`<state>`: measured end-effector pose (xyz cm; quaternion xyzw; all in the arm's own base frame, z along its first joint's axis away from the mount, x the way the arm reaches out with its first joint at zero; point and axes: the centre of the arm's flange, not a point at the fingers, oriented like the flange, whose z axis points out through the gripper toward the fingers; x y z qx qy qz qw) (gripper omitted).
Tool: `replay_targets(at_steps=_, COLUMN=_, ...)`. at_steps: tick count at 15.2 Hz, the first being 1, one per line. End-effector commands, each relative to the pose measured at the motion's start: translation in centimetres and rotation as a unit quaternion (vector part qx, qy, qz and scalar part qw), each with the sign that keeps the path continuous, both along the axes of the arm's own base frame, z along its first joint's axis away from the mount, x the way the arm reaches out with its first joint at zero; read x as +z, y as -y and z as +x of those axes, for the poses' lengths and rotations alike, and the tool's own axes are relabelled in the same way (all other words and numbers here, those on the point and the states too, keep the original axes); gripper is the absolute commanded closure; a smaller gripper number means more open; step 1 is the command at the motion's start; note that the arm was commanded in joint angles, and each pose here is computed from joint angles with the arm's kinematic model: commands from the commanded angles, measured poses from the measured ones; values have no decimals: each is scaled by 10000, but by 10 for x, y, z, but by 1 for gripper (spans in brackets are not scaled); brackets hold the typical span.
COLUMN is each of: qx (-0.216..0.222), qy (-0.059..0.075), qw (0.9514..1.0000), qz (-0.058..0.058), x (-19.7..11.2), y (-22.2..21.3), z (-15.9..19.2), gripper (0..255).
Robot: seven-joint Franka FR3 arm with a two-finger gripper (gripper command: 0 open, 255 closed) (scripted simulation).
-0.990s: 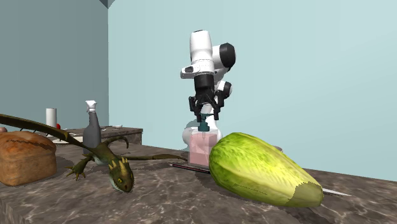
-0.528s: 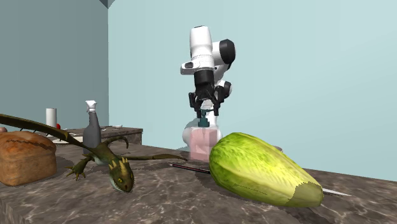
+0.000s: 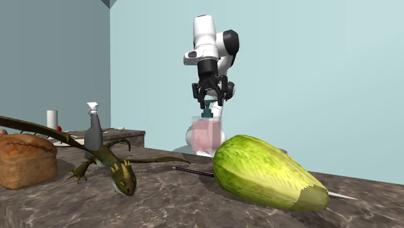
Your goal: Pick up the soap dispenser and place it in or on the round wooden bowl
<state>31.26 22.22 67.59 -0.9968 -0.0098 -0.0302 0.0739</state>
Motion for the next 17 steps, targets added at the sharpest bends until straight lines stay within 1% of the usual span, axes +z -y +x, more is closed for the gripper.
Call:
replay_targets(at_steps=1, qx=0, qy=0, qw=10000, qz=0, x=10, y=0, z=0, gripper=255)
replay_targets(at_steps=13, qx=0, qy=0, qw=10000, qz=0, x=74, y=0, z=0, gripper=255)
replay_targets(at_steps=14, qx=-1, qy=0, qw=10000, qz=-1, x=74, y=0, z=0, gripper=255)
replay_targets(at_steps=17, qx=0, qy=0, qw=10000, qz=0, x=89, y=-30, z=-21, gripper=255)
